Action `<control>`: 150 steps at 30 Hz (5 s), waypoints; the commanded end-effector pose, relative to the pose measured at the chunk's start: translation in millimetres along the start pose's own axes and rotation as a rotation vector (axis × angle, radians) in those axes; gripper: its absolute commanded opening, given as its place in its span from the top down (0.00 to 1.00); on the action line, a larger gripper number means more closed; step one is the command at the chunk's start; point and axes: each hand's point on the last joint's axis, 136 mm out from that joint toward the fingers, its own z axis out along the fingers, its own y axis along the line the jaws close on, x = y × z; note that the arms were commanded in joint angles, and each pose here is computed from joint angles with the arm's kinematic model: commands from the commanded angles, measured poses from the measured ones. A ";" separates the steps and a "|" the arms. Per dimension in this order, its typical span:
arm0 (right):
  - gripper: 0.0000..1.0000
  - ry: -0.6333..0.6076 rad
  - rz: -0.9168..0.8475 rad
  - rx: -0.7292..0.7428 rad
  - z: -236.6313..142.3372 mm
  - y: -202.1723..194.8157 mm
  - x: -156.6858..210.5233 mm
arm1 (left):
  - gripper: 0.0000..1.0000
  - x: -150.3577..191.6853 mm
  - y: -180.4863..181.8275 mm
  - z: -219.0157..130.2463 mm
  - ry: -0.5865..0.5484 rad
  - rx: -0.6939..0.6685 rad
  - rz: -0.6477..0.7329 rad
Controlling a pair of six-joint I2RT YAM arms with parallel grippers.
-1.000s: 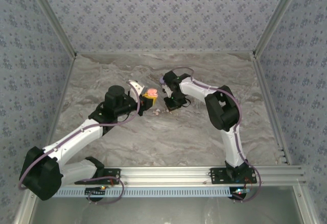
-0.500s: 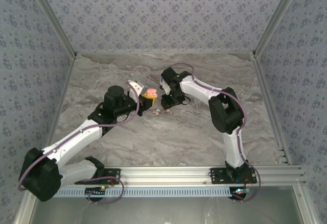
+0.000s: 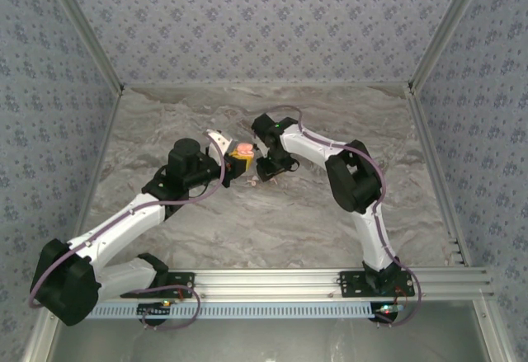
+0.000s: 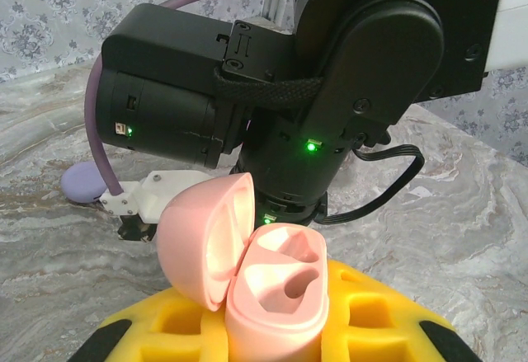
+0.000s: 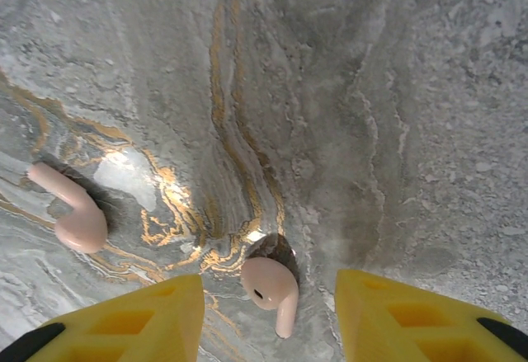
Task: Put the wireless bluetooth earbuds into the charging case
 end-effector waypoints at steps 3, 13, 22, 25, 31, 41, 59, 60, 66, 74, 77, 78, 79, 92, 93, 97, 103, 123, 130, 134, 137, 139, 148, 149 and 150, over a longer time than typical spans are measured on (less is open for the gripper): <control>0.53 0.030 0.004 0.035 3.3 0.9 0.7 | 0.95 -10.3 -2.7 -4.7 -0.037 -0.003 0.036; 0.57 0.065 -0.009 0.076 12.6 1.4 7.1 | 0.95 -9.5 -2.8 -4.7 -0.035 -0.003 0.036; 0.59 0.087 -0.010 0.118 20.4 -0.2 13.1 | 0.95 -8.4 -2.2 -4.3 -0.033 -0.004 0.034; 0.60 0.096 0.000 0.123 24.6 0.6 14.7 | 0.95 -7.6 -2.4 -4.2 -0.032 -0.002 0.033; 0.67 0.105 0.029 0.131 31.0 -1.9 16.6 | 0.95 -6.6 -2.8 -4.9 -0.032 -0.001 0.030; 0.73 0.037 0.093 0.040 23.2 -3.9 8.5 | 0.95 0.2 1.5 -4.9 -0.033 -0.022 0.012; 0.76 -0.172 0.241 -0.197 -18.1 -20.0 -3.0 | 0.95 49.9 39.5 35.4 0.056 -0.125 -0.151; 0.76 -0.188 0.245 -0.213 -21.6 -19.8 -4.0 | 0.95 53.3 41.1 38.0 0.059 -0.128 -0.163; 0.77 -0.302 0.254 -0.308 -49.4 -16.6 -12.7 | 0.95 65.6 47.1 49.5 0.028 -0.127 -0.213; 0.77 -0.477 0.204 -0.360 -107.7 -9.2 -23.5 | 0.95 67.6 40.0 56.6 -0.041 -0.069 -0.217; 0.77 -0.533 0.175 -0.353 -130.0 -6.6 -25.8 | 0.95 65.5 35.1 59.0 -0.049 -0.041 -0.217; 0.77 -0.552 0.163 -0.353 -138.4 -4.6 -26.6 | 0.95 64.3 32.4 60.2 -0.051 -0.028 -0.216; 0.77 -0.568 0.150 -0.355 -145.0 -2.1 -27.2 | 0.95 63.5 30.8 60.7 -0.052 -0.021 -0.214; 0.76 -0.692 0.039 -0.376 -199.6 26.1 -29.9 | 0.95 28.1 5.8 65.0 -0.143 0.104 -0.217; 0.76 -0.700 0.033 -0.378 -202.5 28.1 -30.2 | 0.95 24.0 4.1 65.4 -0.150 0.113 -0.222; 0.76 -0.718 0.020 -0.384 -209.8 32.6 -29.0 | 0.95 14.1 -0.7 68.4 -0.162 0.134 -0.235; 0.76 -0.745 0.007 -0.394 -219.9 38.0 -27.6 | 0.94 8.0 -2.7 72.1 -0.172 0.144 -0.250; 0.75 -0.764 0.013 -0.370 -220.3 37.2 -30.3 | 0.93 -5.8 -14.5 70.9 -0.205 0.198 -0.251; 0.75 -0.769 0.014 -0.355 -219.3 36.0 -30.6 | 0.93 -10.8 -15.9 69.9 -0.216 0.209 -0.267; 0.75 -0.769 0.014 -0.349 -217.7 35.6 -30.9 | 0.93 -12.5 -17.2 70.4 -0.214 0.217 -0.272; 0.75 -0.767 0.015 -0.346 -216.9 35.6 -30.4 | 0.93 -12.7 -15.7 71.3 -0.212 0.207 -0.281; 0.75 -0.765 0.013 -0.347 -217.0 35.7 -29.4 | 0.93 -14.5 -14.0 71.1 -0.218 0.198 -0.291; 0.75 -0.755 0.009 -0.355 -214.1 38.2 -24.7 | 0.93 -18.1 -8.2 71.1 -0.232 0.167 -0.313; 0.75 -0.755 0.009 -0.354 -213.8 38.2 -24.0 | 0.94 -19.2 -7.2 70.5 -0.236 0.161 -0.315; 0.75 -0.755 0.010 -0.351 -213.6 37.3 -23.6 | 0.94 -19.0 -7.1 70.2 -0.236 0.158 -0.316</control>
